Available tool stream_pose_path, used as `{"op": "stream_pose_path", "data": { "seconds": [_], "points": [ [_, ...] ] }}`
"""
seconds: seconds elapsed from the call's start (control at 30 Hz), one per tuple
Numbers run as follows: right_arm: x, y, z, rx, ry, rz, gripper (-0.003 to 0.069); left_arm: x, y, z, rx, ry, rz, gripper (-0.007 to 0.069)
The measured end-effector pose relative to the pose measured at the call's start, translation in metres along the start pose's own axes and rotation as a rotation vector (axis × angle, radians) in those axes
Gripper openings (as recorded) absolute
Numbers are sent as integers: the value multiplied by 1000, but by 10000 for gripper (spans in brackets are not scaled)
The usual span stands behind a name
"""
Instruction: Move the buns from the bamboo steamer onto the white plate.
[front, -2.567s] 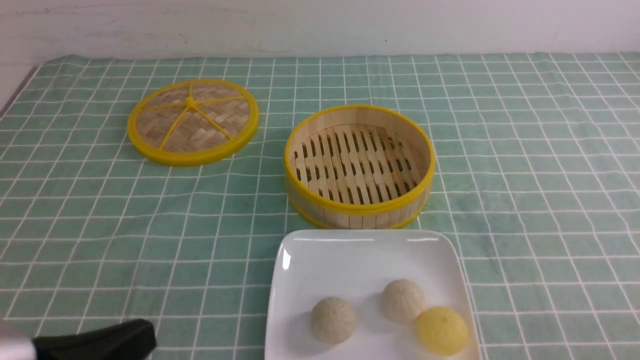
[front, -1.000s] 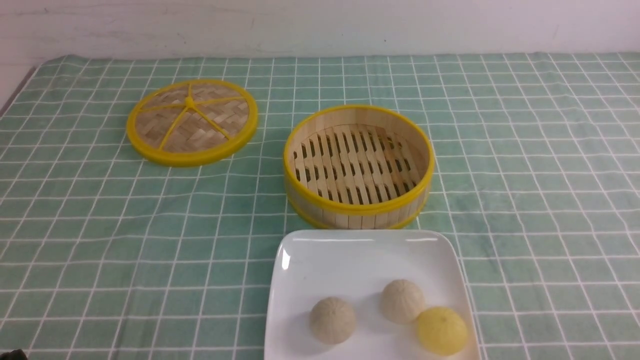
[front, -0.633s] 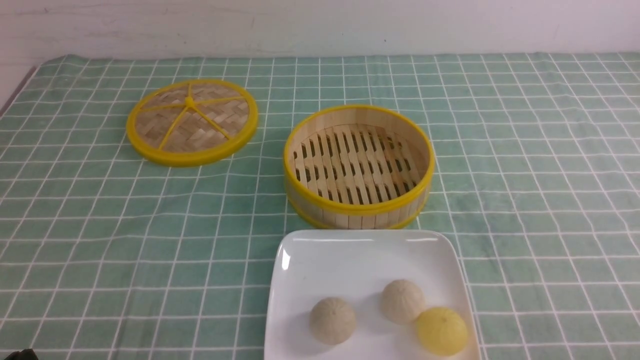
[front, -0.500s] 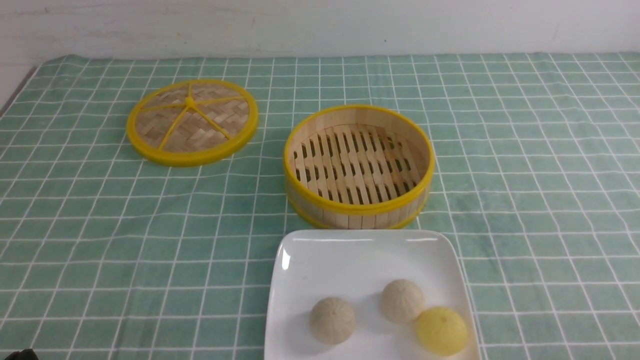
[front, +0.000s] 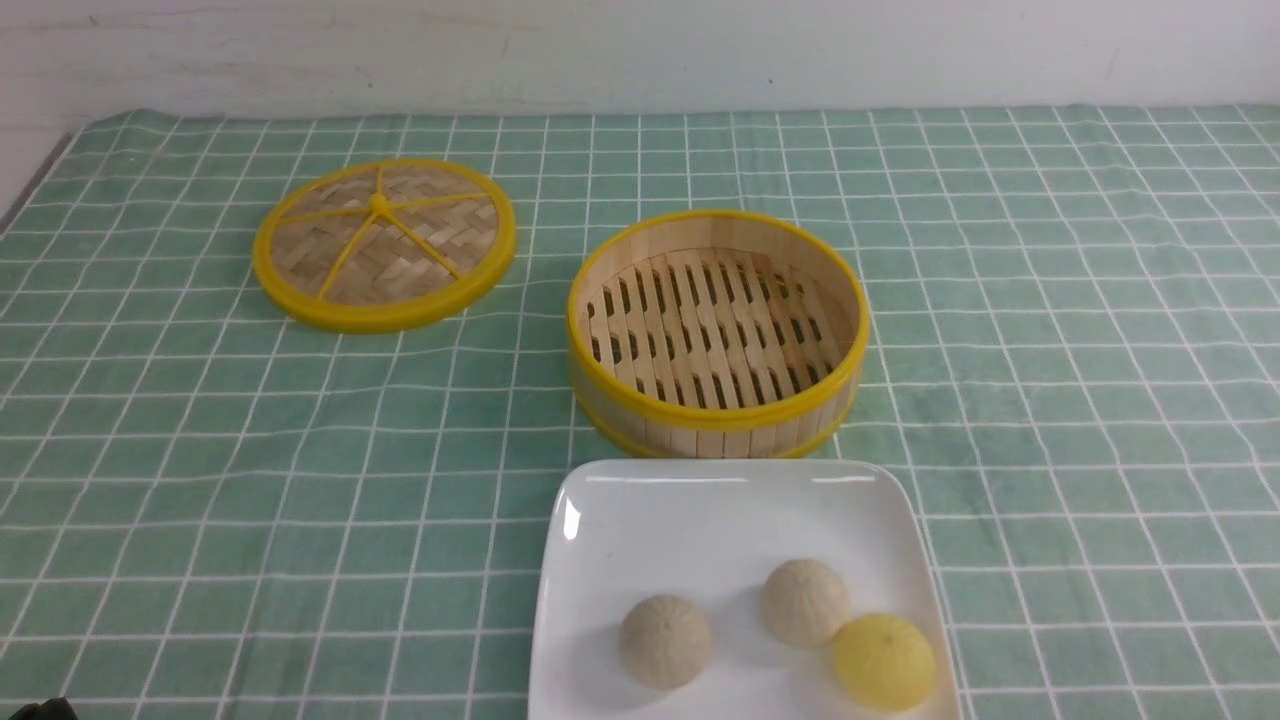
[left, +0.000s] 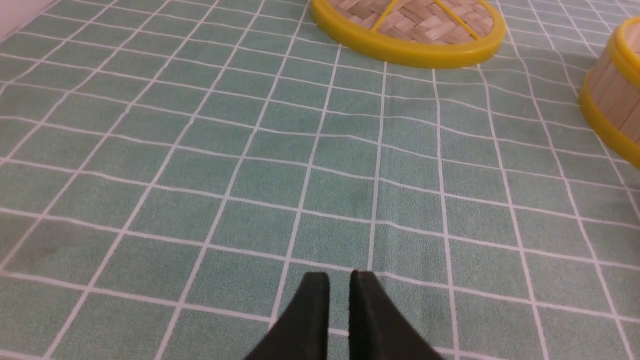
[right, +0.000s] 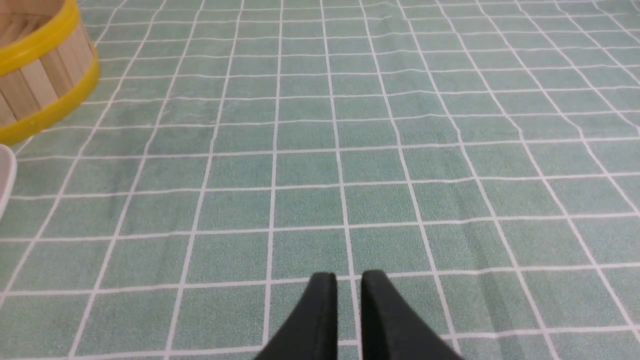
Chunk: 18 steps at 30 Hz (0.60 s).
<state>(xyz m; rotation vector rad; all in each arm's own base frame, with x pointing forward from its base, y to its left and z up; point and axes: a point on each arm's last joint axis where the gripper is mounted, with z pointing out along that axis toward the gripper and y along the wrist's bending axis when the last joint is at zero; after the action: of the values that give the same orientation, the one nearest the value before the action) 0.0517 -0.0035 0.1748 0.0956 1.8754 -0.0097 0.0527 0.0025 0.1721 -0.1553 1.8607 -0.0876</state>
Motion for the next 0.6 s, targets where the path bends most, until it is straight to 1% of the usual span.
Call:
{"op": "stream_pose_path", "data": {
  "seconds": [0.37, 0.6],
  "points": [
    [0, 0, 0, 0, 0, 0, 108, 0, 2, 0, -19, -2, 52, 97],
    [0, 0, 0, 0, 0, 0, 116, 0, 2, 0, -22, -3, 59, 97]
  ]
}}
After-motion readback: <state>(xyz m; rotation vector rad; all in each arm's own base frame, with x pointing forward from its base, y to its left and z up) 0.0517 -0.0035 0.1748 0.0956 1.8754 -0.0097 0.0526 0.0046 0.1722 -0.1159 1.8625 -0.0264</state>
